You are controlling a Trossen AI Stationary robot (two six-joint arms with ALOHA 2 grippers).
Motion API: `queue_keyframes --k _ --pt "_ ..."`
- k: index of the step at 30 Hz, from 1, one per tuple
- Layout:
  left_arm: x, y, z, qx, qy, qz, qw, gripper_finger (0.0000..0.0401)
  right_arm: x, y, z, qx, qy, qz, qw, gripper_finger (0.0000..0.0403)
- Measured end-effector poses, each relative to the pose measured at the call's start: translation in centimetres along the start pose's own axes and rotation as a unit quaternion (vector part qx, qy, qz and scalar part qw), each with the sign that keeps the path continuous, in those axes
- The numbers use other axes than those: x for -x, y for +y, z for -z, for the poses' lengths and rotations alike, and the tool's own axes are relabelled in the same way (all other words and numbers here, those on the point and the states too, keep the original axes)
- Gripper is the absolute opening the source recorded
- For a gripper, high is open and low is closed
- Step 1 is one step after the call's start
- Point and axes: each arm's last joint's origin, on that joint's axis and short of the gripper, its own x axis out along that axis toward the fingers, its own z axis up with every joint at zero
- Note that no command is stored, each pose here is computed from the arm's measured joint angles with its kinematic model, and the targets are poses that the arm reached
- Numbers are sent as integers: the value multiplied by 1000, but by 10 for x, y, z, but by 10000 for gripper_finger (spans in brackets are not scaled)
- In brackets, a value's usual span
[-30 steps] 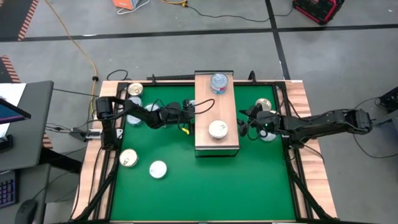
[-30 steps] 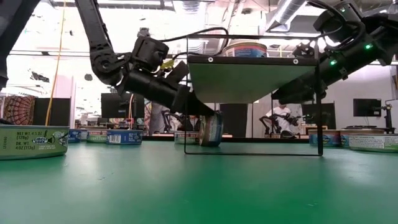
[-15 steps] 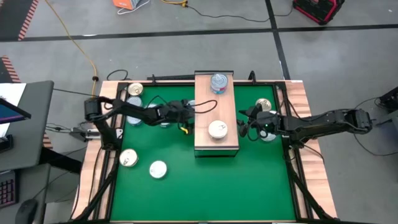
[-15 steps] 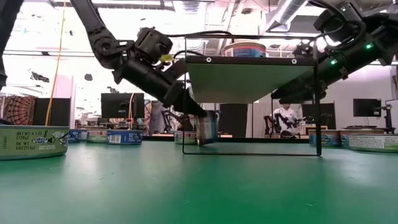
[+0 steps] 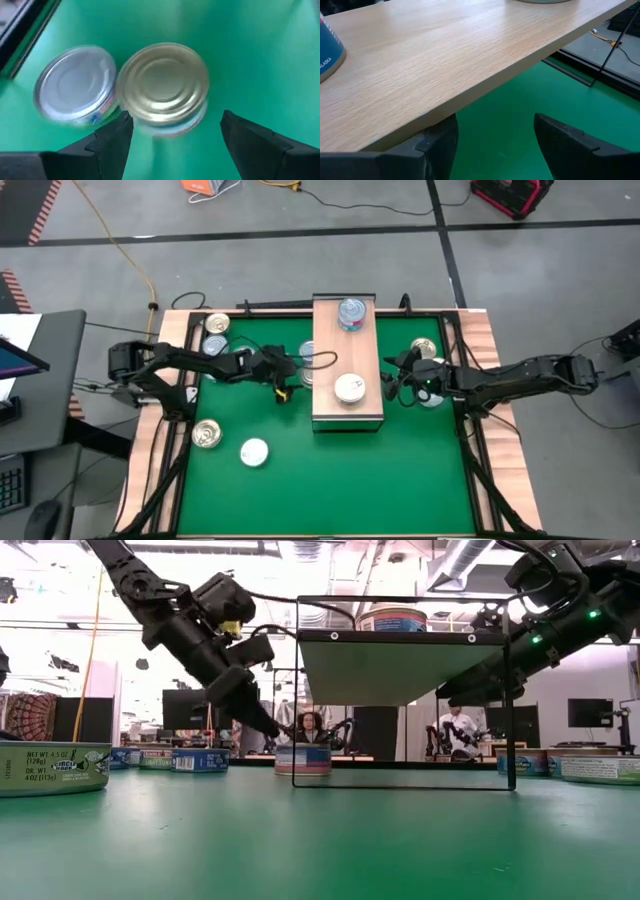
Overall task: Stack canned seafood by type on shelf
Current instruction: Stack the blue tuna can on top of the blue tuna can on the shelf
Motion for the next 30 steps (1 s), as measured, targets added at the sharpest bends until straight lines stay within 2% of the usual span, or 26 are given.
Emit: queue_keyframes --k 3,9,13,15,20,26,30 --pt "-1 2 -8 2 -65 -15 998 288 0 0 0 0 -1 0 1000 285" --pt "-31 0 4 -5 -83 -37 996 288 0 0 0 -1 -1 -1 1000 285" --pt "-45 1 15 -11 -60 -68 996 288 0 1 0 0 -2 -2 1000 285" --pt "-45 0 18 -6 -41 -62 997 288 1 2 0 0 -2 -4 1000 285" --pt "-33 -6 22 13 19 -40 999 288 1 2 0 1 -2 -5 1000 285" --pt "-2 -20 17 25 73 -9 997 288 1 2 0 2 -1 -5 1000 285" --pt "17 -34 16 54 104 52 992 288 1 2 0 2 0 -6 1000 285"
